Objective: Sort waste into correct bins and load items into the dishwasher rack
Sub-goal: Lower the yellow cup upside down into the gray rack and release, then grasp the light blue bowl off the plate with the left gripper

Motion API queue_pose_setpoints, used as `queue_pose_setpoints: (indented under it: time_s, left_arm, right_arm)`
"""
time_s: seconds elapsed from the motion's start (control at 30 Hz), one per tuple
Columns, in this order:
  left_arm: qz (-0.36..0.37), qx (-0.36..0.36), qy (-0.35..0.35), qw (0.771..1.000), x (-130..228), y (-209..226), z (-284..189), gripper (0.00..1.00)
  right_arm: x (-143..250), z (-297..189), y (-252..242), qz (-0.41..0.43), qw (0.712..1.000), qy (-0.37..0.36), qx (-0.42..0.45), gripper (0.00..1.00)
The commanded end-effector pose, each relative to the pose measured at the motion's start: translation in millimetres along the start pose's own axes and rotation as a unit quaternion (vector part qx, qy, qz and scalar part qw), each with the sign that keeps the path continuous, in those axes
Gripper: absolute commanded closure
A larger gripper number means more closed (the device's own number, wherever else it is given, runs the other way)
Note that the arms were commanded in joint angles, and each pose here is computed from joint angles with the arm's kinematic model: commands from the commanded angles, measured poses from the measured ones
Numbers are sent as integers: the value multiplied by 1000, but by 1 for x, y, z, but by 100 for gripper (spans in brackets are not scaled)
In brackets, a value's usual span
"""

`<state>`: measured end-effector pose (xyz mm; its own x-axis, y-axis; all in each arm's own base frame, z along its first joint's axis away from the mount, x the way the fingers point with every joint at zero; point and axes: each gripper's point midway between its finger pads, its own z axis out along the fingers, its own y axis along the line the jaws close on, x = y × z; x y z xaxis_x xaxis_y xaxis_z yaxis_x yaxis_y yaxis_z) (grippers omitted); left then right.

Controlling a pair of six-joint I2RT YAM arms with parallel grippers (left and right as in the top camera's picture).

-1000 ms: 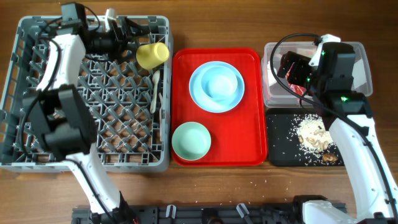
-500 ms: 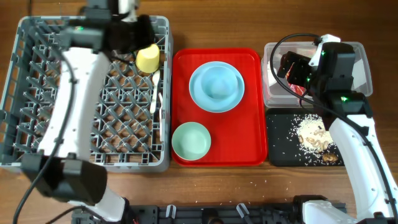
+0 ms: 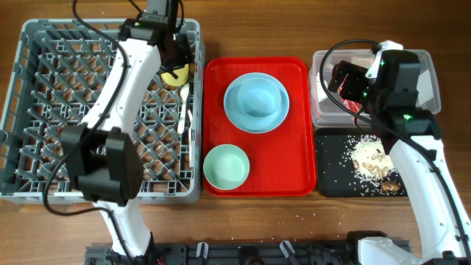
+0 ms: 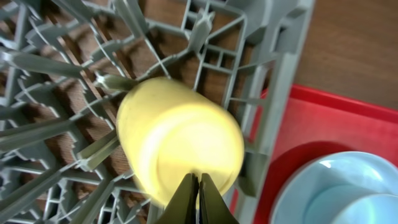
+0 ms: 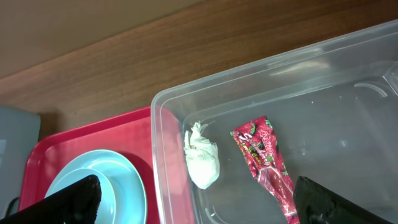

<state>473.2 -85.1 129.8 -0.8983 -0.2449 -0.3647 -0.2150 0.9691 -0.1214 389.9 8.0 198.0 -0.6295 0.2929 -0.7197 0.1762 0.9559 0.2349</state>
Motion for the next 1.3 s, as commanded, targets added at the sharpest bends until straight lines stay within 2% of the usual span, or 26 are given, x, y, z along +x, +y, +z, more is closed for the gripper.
queue_pose_setpoints:
  time_s: [0.0, 0.1, 0.17, 0.27, 0.37, 0.47, 0.53, 0.6, 0.7, 0.77, 0.93, 1.07, 1.13, 1.27]
  left_arm:
    - [-7, -18, 35, 999, 13, 5, 35, 96]
    - [-5, -34, 69, 997, 28, 11, 64, 96]
    - [-6, -30, 62, 998, 24, 9, 60, 96]
    - [-10, 3, -10, 1000, -12, -4, 6, 96]
    - [-9, 50, -104, 993, -38, -19, -87, 96]
    - [9, 91, -112, 990, -19, -34, -139, 96]
    - [40, 146, -56, 987, 19, -65, -151, 96]
    - [75, 159, -16, 984, 48, -92, -141, 93]
    - [124, 168, 17, 978, 82, -132, -116, 85]
    - [161, 165, 52, 972, 112, -162, -88, 69]
    - [225, 149, 110, 956, 176, -210, -21, 67]
    - [244, 150, 106, 952, 192, -230, 11, 66]
    - [244, 125, 80, 958, 182, -228, 28, 71]
    - [244, 110, 59, 962, 176, -225, 37, 73]
  right_arm:
    - [1, 2, 5, -9, 1000, 5, -9, 0]
    - [1, 2, 5, -8, 1000, 5, -9, 0]
    - [1, 2, 5, -9, 1000, 5, -9, 0]
    - [1, 2, 5, -9, 1000, 5, -9, 0]
    - [1, 2, 5, -8, 1000, 5, -9, 0]
    - [1, 2, 5, -8, 1000, 5, -9, 0]
    - [1, 2, 5, -8, 1000, 5, -9, 0]
    - [1, 2, 5, -9, 1000, 5, -9, 0]
    - [1, 2, 5, -9, 1000, 4, -9, 0]
    - [1, 2, 5, -9, 1000, 5, -9, 0]
    - [1, 2, 5, -8, 1000, 5, -9, 0]
    - [1, 2, 5, -9, 1000, 5, -9, 0]
    - [1, 2, 5, -9, 1000, 5, -9, 0]
    - [1, 2, 5, -8, 1000, 5, -9, 0]
